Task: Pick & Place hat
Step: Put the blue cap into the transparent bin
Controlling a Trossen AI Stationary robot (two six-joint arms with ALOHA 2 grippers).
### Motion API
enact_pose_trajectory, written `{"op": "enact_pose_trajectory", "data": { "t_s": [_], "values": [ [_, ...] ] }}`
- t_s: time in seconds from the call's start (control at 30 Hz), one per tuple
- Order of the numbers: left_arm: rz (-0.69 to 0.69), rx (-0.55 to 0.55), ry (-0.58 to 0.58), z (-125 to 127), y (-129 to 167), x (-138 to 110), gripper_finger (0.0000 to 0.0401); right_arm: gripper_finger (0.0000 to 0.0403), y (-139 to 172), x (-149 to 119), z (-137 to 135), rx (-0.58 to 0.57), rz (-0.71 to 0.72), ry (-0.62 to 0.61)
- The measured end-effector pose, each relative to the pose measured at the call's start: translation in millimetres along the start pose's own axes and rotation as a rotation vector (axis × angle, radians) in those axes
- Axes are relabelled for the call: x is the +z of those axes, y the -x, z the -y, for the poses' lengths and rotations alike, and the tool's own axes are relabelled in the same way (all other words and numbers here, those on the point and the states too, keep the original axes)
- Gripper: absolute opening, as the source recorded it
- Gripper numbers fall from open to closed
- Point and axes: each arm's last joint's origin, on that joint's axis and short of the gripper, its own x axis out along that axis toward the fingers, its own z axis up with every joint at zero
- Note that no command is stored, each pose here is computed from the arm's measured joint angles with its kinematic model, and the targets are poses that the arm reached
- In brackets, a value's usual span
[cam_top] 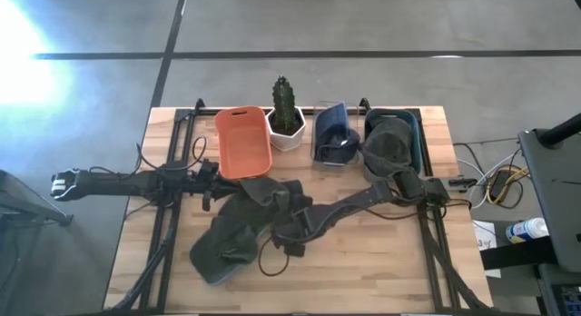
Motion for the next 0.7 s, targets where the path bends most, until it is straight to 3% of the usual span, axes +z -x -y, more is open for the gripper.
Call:
{"op": "enact_pose_trajectory", "data": {
  "t_s": [0.13,0.47,0.7],
  "values": [
    [0.000,0.000,0.000,0.1,0.0,0.1,0.0094,0.0021,3.6,0.7,0.8,0.017,-0.002,-0.029],
    [0.000,-0.001,0.000,0.0,0.0,0.0,0.0094,0.0014,64.9,6.5,14.2,0.028,0.110,-0.106],
    [0.000,-0.001,0.000,0.1,0.0,0.1,0.0094,0.0014,140.2,6.4,41.1,-0.101,0.375,-0.359]
  ]
}}
